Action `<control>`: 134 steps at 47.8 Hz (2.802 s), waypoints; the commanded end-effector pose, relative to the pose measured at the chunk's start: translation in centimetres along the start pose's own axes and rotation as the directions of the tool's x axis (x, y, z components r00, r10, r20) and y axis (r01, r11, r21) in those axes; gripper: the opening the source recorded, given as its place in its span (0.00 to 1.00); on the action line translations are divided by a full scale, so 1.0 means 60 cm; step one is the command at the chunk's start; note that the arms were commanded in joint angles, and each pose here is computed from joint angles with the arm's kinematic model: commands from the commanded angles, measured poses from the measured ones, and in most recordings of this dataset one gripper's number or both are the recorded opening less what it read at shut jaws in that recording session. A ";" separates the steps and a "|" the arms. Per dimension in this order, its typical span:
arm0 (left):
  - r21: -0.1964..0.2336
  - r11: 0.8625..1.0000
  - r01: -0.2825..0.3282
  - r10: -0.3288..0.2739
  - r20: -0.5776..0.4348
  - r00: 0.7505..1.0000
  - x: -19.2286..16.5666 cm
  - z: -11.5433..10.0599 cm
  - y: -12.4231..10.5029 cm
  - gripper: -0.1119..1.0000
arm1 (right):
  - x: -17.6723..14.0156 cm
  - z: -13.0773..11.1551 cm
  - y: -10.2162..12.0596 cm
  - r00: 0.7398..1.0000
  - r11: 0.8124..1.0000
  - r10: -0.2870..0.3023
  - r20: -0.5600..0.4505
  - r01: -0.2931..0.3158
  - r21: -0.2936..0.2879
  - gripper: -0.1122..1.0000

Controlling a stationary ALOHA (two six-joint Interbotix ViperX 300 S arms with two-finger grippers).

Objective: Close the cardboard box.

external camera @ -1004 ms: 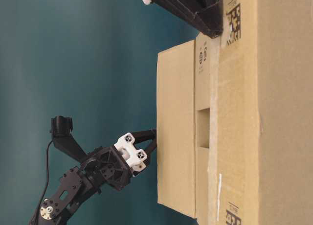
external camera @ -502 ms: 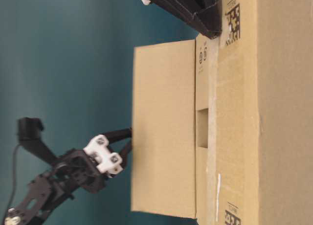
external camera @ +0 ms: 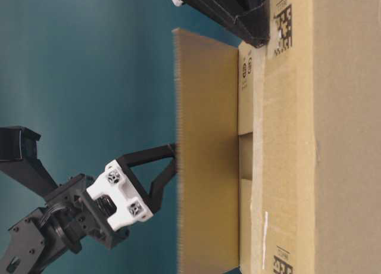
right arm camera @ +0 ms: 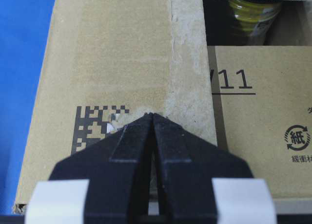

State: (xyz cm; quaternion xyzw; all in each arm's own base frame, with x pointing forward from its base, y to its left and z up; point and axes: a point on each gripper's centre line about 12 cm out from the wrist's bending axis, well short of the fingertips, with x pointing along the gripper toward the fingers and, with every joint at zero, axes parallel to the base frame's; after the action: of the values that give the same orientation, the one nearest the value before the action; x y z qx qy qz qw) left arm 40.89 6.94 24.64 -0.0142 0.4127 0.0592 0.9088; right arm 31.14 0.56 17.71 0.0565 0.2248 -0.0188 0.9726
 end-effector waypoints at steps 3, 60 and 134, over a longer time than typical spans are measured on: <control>0.005 1.000 0.029 -0.029 0.048 0.998 -0.022 0.007 -0.031 0.10 | 0.000 0.015 0.001 1.000 1.000 0.002 0.031 -0.002 -0.001 0.10; -0.098 0.993 0.061 -0.043 0.177 0.983 0.008 -0.108 -0.055 0.10 | -0.002 0.015 -0.053 0.995 0.995 -0.091 0.040 0.090 0.043 0.10; -0.028 0.994 0.107 -0.070 0.593 0.802 -0.043 -0.270 -0.076 0.10 | 0.011 0.001 -0.056 0.994 0.994 -0.100 0.034 0.098 0.057 0.10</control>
State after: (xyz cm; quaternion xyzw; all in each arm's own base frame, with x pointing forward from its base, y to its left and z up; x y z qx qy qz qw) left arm 27.56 0.83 15.71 -0.0413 0.1109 0.0275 0.9926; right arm 31.29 -2.66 16.65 0.0698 0.2185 -0.0720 0.9707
